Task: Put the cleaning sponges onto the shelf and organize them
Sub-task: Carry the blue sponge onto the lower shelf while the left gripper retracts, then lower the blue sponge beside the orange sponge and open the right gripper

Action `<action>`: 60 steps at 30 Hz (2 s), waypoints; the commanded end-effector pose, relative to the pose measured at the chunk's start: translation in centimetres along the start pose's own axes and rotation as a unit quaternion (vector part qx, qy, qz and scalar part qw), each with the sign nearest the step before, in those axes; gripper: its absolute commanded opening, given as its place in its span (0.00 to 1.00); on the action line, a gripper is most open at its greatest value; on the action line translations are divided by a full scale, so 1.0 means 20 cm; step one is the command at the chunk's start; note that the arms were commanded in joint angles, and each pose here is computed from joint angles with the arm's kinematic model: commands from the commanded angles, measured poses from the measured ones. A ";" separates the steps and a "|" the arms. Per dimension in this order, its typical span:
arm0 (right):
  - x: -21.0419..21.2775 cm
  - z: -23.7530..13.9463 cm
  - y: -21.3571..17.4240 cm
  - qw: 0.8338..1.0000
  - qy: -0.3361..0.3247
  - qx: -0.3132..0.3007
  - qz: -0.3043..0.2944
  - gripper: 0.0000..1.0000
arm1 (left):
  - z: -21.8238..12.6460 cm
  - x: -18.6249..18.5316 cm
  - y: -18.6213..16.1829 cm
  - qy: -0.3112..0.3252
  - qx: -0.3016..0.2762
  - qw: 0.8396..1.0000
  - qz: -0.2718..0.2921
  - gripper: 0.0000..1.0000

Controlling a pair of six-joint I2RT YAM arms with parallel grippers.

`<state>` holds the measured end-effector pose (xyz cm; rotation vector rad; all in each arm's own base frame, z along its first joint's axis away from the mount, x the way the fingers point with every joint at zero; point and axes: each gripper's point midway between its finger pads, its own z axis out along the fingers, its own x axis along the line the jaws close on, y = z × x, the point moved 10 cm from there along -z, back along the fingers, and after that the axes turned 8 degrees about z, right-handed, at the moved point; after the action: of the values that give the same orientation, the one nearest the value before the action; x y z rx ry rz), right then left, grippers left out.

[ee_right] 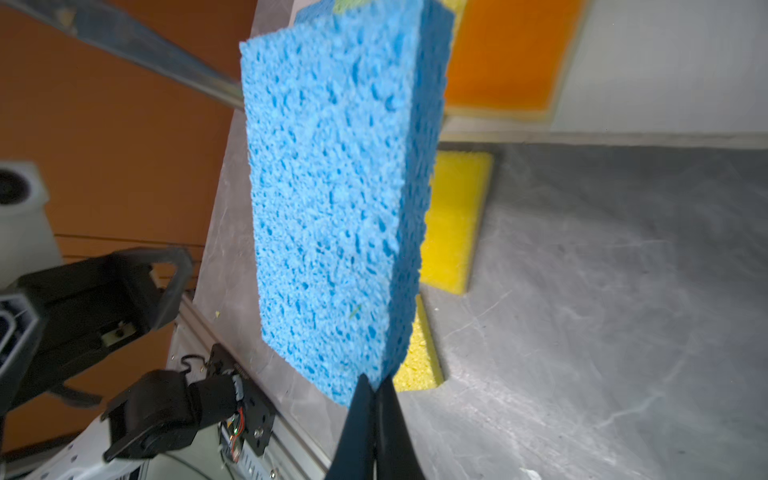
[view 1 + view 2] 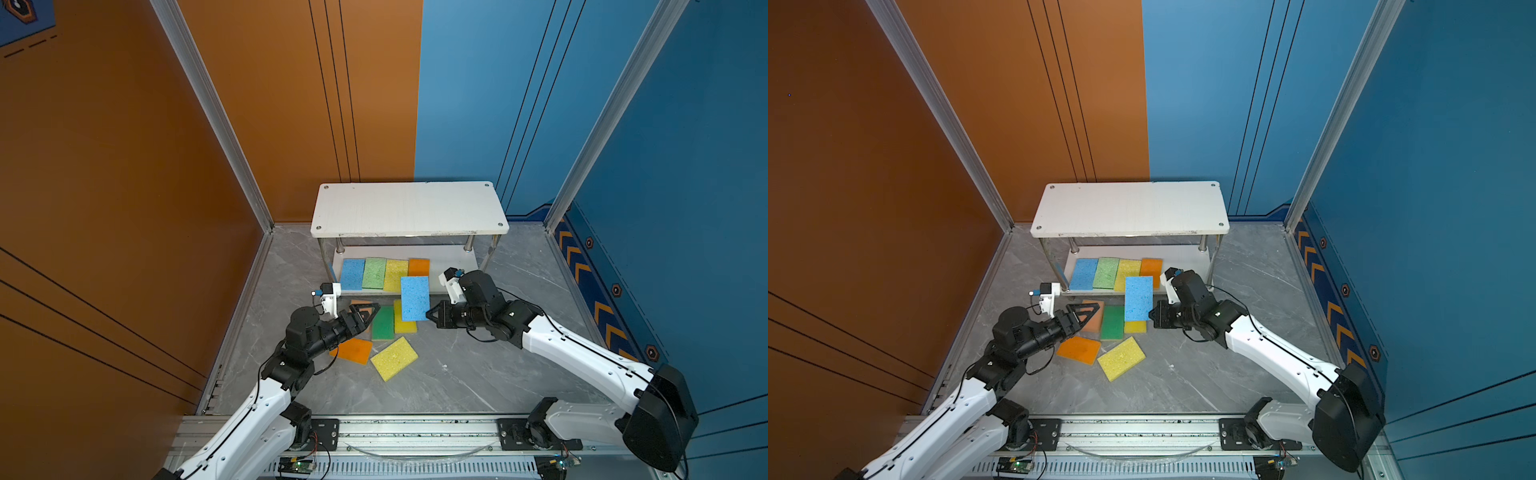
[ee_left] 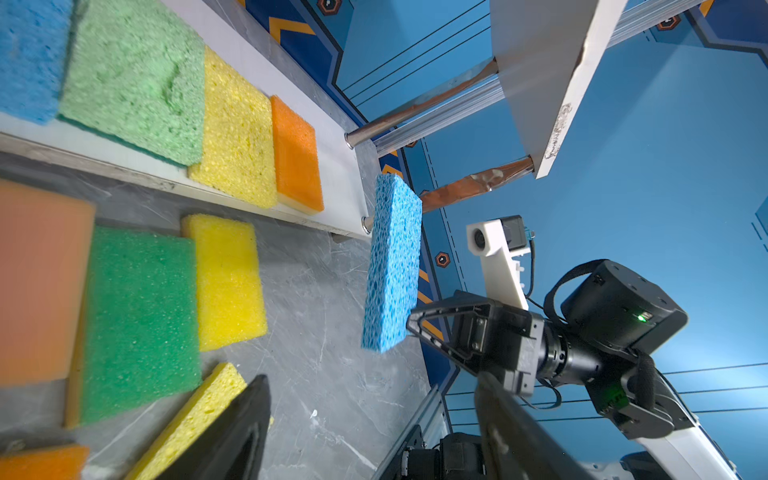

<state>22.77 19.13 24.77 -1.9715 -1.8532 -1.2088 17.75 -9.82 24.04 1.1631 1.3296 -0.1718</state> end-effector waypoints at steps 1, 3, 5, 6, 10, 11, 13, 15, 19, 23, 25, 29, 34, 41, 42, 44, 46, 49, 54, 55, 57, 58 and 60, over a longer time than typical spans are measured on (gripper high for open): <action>-0.03 -0.03 0.13 0.997 -0.056 -0.061 0.008 0.00 | -0.05 0.01 -0.01 0.012 0.024 1.000 0.003 0.79; -0.05 -0.02 0.18 0.993 -0.093 -0.079 -0.006 0.00 | -0.08 0.02 -0.01 0.012 0.020 1.000 0.000 0.79; -0.07 0.00 0.23 0.989 -0.123 -0.085 -0.016 0.00 | -0.10 0.03 -0.02 0.017 0.017 1.000 -0.004 0.79; -0.08 0.02 0.25 0.986 -0.137 -0.089 -0.022 0.00 | -0.12 0.03 -0.02 0.020 0.015 1.000 -0.005 0.79; -0.12 0.07 0.34 0.978 -0.182 -0.096 -0.034 0.00 | -0.16 0.06 -0.02 0.033 0.008 0.999 -0.011 0.80; -0.13 0.08 0.35 0.976 -0.190 -0.097 -0.035 0.00 | -0.17 0.06 -0.02 0.034 0.008 0.999 -0.012 0.80; -0.15 0.10 0.38 0.974 -0.201 -0.096 -0.034 0.00 | -0.18 0.07 -0.02 0.037 0.006 0.999 -0.016 0.80; -0.17 0.12 0.40 0.973 -0.207 -0.096 -0.033 0.00 | -0.19 0.07 -0.01 0.038 0.003 0.999 -0.020 0.80; -0.20 0.14 0.43 0.972 -0.216 -0.092 -0.029 0.00 | -0.20 0.08 -0.01 0.039 0.003 0.999 -0.024 0.80; -0.23 0.16 0.45 0.971 -0.220 -0.087 -0.027 0.00 | -0.19 0.09 -0.01 0.040 0.004 0.999 -0.026 0.80; -0.24 0.17 0.46 0.972 -0.220 -0.083 -0.026 0.00 | -0.19 0.10 -0.01 0.040 0.003 0.999 -0.028 0.80; -0.27 0.19 0.47 0.973 -0.219 -0.073 -0.022 0.00 | -0.19 0.10 -0.01 0.041 0.004 0.999 -0.030 0.80; -0.30 0.23 0.48 0.975 -0.215 -0.055 -0.016 0.00 | -0.19 0.11 -0.01 0.042 0.005 0.999 -0.031 0.80; -0.31 0.27 0.47 0.977 -0.208 -0.040 -0.014 0.00 | -0.19 0.12 -0.02 0.041 0.006 0.999 -0.036 0.80; -0.31 0.27 0.47 0.978 -0.206 -0.038 -0.013 0.00 | -0.19 0.12 -0.02 0.040 0.006 0.999 -0.036 0.80; -0.31 0.28 0.47 0.978 -0.206 -0.035 -0.012 0.00 | -0.19 0.12 -0.02 0.039 0.005 0.998 -0.039 0.80; -0.32 0.28 0.47 0.978 -0.205 -0.033 -0.011 0.00 | -0.19 0.12 -0.02 0.038 0.005 0.999 -0.039 0.80; -0.33 0.29 0.47 0.978 -0.206 -0.028 -0.007 0.00 | -0.19 0.12 -0.02 0.039 0.005 0.998 -0.040 0.80; -0.34 0.30 0.48 0.979 -0.205 -0.020 -0.006 0.00 | -0.19 0.12 -0.02 0.037 0.005 0.998 -0.041 0.80; -0.33 0.30 0.48 0.979 -0.204 -0.018 -0.006 0.00 | -0.18 0.13 -0.02 0.037 0.005 0.998 -0.041 0.80; -0.34 0.31 0.48 0.979 -0.205 -0.015 -0.006 0.00 | -0.18 0.13 -0.02 0.037 0.006 0.998 -0.042 0.80; -0.34 0.31 0.48 0.979 -0.204 -0.015 -0.006 0.00 | -0.18 0.13 -0.02 0.037 0.007 0.998 -0.043 0.80; -0.34 0.31 0.48 0.979 -0.205 -0.014 -0.006 0.00 | -0.18 0.13 -0.02 0.038 0.007 0.998 -0.044 0.80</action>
<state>34.50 15.93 19.84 -2.3910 -2.0155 -0.9094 15.91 -6.09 22.76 1.1321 1.4553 -0.1852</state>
